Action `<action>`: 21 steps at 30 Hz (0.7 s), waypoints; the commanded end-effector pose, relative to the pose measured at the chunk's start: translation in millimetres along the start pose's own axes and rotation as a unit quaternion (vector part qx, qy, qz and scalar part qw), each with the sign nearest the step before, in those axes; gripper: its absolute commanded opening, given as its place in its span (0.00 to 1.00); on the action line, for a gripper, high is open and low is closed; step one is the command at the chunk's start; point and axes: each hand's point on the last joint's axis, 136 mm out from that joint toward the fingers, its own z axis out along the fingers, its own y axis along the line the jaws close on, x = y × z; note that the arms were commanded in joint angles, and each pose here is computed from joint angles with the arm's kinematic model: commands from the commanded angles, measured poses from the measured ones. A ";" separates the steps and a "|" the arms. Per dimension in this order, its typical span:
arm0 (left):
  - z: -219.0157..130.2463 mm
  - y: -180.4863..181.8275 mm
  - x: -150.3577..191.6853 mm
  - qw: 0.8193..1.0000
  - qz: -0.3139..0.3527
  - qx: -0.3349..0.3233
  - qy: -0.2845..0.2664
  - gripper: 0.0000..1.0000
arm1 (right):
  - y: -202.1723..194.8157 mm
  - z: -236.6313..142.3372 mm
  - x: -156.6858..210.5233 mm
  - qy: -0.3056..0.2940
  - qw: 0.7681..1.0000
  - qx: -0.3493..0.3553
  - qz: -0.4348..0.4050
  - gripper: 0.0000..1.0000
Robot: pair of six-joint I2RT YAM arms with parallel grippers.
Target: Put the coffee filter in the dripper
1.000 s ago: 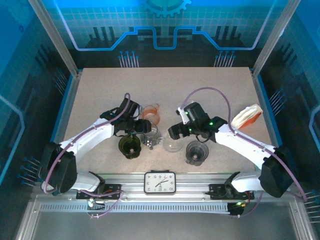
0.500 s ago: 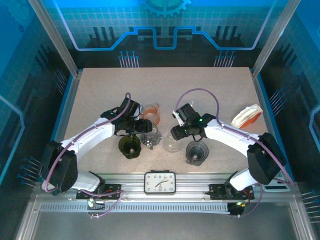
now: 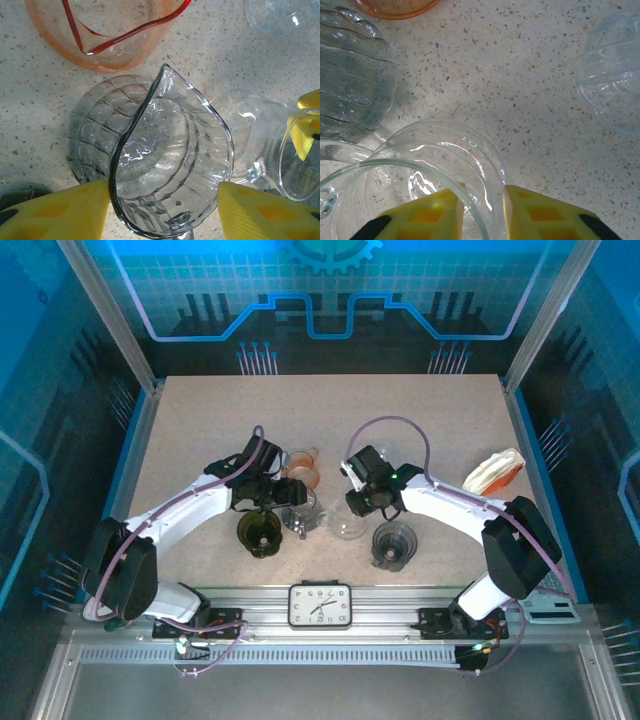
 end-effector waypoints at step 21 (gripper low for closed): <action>16.2 -34.7 7.9 0.999 0.037 0.022 0.031 0.51 | -88.8 -7.4 -1.4 0.006 0.987 0.123 0.100 0.18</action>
